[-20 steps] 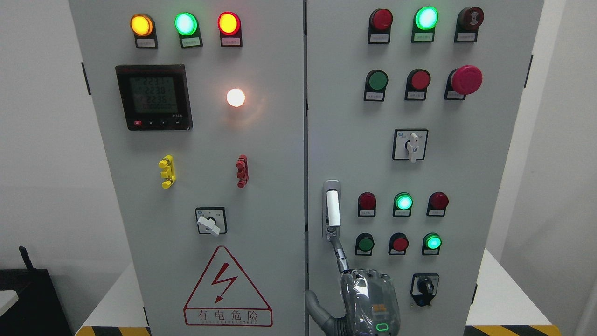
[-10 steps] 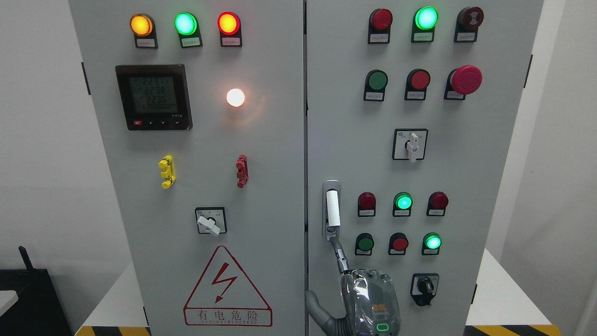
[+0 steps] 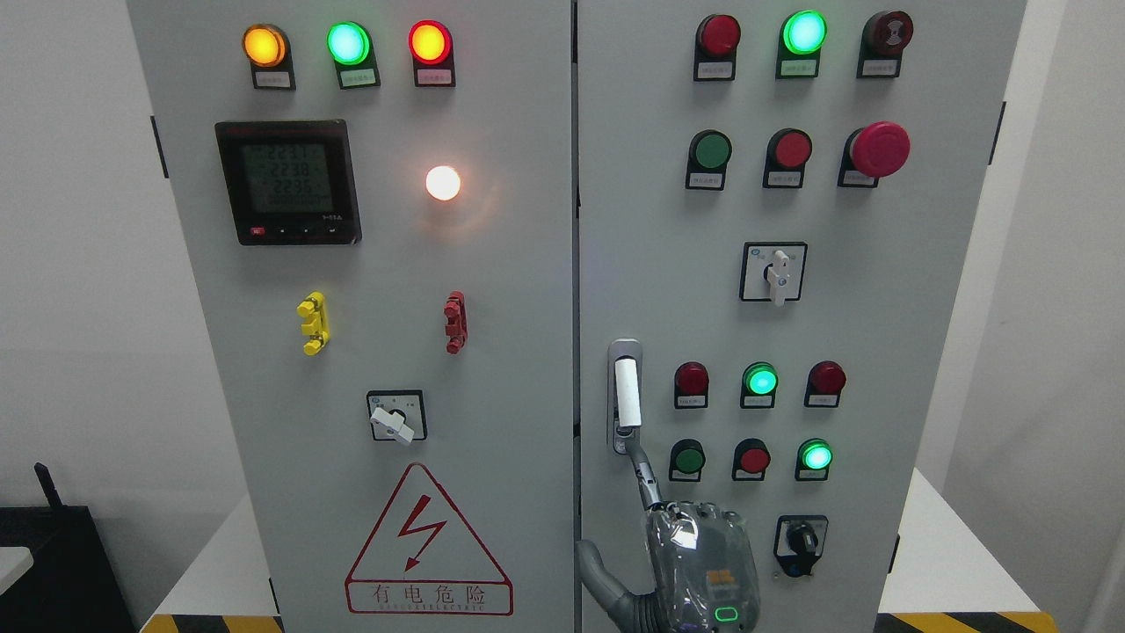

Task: Release door handle

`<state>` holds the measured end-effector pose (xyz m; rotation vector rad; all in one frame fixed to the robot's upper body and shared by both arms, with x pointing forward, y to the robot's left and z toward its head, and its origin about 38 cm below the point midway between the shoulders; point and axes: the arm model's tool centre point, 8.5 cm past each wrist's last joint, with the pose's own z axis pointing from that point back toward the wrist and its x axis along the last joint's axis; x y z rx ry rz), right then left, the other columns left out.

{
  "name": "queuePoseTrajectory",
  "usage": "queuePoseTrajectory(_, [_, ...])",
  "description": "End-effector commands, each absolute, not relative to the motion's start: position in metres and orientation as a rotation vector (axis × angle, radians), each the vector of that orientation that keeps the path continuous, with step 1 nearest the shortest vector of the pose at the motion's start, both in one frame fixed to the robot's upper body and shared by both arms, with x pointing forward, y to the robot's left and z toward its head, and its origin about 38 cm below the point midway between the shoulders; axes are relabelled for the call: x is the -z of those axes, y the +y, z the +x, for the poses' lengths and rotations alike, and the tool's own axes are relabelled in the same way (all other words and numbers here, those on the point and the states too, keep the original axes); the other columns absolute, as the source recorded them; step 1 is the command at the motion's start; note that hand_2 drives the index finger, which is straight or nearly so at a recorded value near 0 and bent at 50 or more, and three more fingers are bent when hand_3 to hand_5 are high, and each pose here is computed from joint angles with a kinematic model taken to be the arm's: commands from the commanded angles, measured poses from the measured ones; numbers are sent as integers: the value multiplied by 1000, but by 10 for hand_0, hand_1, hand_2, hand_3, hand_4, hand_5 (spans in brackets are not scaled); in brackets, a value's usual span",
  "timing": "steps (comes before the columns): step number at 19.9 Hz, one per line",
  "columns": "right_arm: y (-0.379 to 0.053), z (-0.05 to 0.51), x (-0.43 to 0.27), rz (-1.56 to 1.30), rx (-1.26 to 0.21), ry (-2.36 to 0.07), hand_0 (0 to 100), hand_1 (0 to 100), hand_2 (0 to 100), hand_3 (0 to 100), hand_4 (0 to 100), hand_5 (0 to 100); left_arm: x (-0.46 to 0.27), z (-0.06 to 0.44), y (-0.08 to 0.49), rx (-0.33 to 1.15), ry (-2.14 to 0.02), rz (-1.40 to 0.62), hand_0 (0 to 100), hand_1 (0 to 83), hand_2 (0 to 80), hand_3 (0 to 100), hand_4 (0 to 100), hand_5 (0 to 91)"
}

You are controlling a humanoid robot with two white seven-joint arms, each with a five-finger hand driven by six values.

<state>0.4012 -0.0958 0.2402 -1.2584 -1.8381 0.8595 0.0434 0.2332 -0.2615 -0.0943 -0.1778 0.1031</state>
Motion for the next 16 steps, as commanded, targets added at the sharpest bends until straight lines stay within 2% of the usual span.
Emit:
queuePoseTrajectory(1, [-100, 391, -251, -1283, -803, -1887, 290, 244, 0, 1000, 1000, 998, 262, 38, 233, -115, -162, -92, 120, 389, 0, 0, 0, 0])
queuePoseTrajectory(2, [-100, 390, -252, -1288, -790, -1895, 300, 245, 79, 1000, 1000, 995, 262, 38, 233, -115, -163, -92, 120, 389, 0, 0, 0, 0])
queuePoseTrajectory(3, [-103, 390, -252, -1293, -775, -1895, 340, 252, 386, 1000, 954, 981, 262, 38, 233, -115, -162, -92, 120, 389, 0, 0, 0, 0])
queuePoseTrajectory(5, [-107, 389, -258, -1298, -744, -1905, 413, 255, 570, 1000, 879, 936, 262, 38, 233, -115, -162, -92, 120, 389, 0, 0, 0, 0])
queuePoseTrajectory(7, [-112, 390, -264, -1303, -717, -1902, 474, 183, 671, 1000, 848, 907, 262, 38, 233, -115, -162, -92, 120, 389, 0, 0, 0, 0])
queuePoseTrajectory(9, [-114, 391, -264, -1301, -716, -1893, 468, 42, 821, 1000, 889, 903, 262, 38, 233, -115, -163, -92, 120, 389, 0, 0, 0, 0])
queuePoseTrajectory(12, [-113, 394, -268, -1291, -732, -1887, 430, 0, 932, 1000, 936, 924, 262, 38, 233, -115, -162, -92, 120, 389, 0, 0, 0, 0])
queuePoseTrajectory(13, [-113, 396, -272, -1293, -733, -1888, 412, 0, 967, 1000, 985, 934, 262, 38, 233, -115, -162, -92, 120, 389, 0, 0, 0, 0])
queuePoseTrajectory(16, [-112, 399, -277, -1280, -756, -1877, 382, 0, 985, 1000, 1000, 945, 262, 38, 233, -115, -163, -92, 120, 389, 0, 0, 0, 0])
